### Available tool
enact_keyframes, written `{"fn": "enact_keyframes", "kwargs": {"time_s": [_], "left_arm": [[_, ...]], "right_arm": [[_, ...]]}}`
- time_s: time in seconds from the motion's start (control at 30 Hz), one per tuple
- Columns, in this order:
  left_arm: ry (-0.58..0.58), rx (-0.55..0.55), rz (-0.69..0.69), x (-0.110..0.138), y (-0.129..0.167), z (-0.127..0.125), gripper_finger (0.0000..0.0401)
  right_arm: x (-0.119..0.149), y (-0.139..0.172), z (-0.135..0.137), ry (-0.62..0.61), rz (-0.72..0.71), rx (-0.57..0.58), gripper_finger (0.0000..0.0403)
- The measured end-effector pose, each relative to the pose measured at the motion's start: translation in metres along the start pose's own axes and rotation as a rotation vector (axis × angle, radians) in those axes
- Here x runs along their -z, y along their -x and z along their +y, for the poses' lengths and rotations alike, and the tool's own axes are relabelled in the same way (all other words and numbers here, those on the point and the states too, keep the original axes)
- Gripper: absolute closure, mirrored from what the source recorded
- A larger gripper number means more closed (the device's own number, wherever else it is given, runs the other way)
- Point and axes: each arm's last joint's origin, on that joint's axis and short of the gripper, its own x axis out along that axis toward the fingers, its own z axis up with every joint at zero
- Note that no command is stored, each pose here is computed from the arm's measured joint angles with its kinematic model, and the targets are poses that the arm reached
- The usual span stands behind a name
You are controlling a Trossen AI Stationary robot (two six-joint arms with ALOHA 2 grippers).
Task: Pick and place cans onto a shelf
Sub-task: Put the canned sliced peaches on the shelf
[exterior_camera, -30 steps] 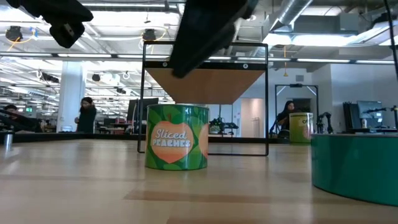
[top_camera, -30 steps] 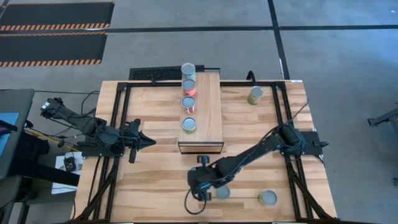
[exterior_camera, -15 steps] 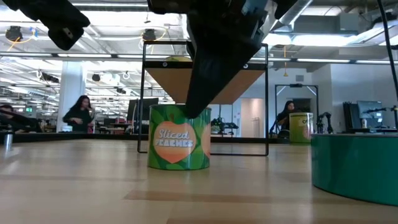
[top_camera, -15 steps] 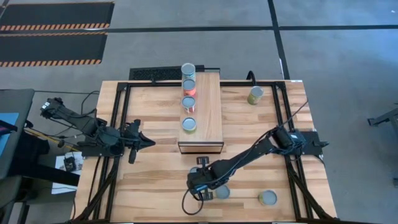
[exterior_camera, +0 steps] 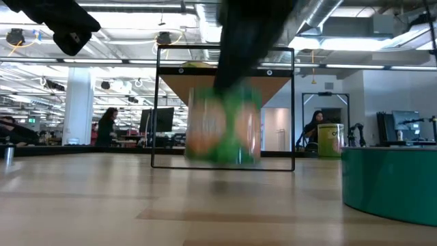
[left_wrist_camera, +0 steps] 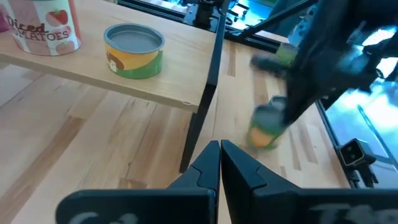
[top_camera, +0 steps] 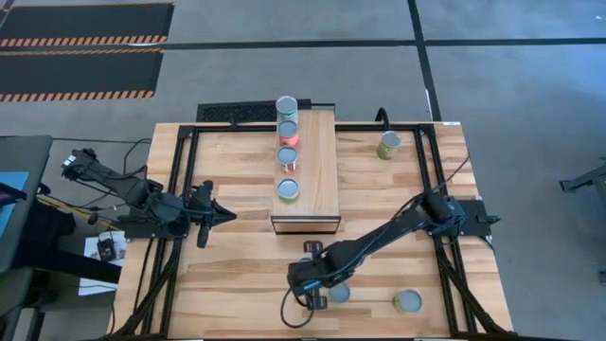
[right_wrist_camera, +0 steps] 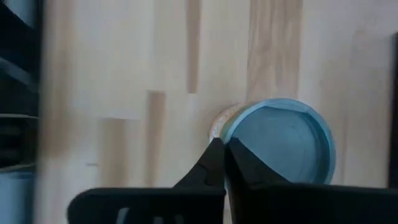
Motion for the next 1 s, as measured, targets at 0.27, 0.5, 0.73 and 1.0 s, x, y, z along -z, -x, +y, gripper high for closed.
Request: {"fn": "enact_keyframes", "kwargs": {"time_s": [0.27, 0.5, 0.73, 1.0], "left_arm": [[0.023, -0.057, 0.003, 0.002, 0.000, 0.003, 0.0401], [0.022, -0.067, 0.000, 0.002, 0.000, 0.003, 0.0401], [0.011, -0.147, -0.039, 0.001, 0.000, 0.005, 0.0401], [0.002, -0.183, -0.058, 0.001, 0.001, 0.007, 0.0401]], "right_arm": [[-0.008, 0.125, -0.006, -0.217, -0.252, -0.126, 0.0397], [-0.011, 0.199, -0.064, -0.387, -0.481, 0.004, 0.0398], [-0.014, 0.187, -0.170, -0.607, -0.359, 0.268, 0.0397], [-0.015, 0.154, -0.232, -0.661, -0.206, 0.302, 0.0397]]}}
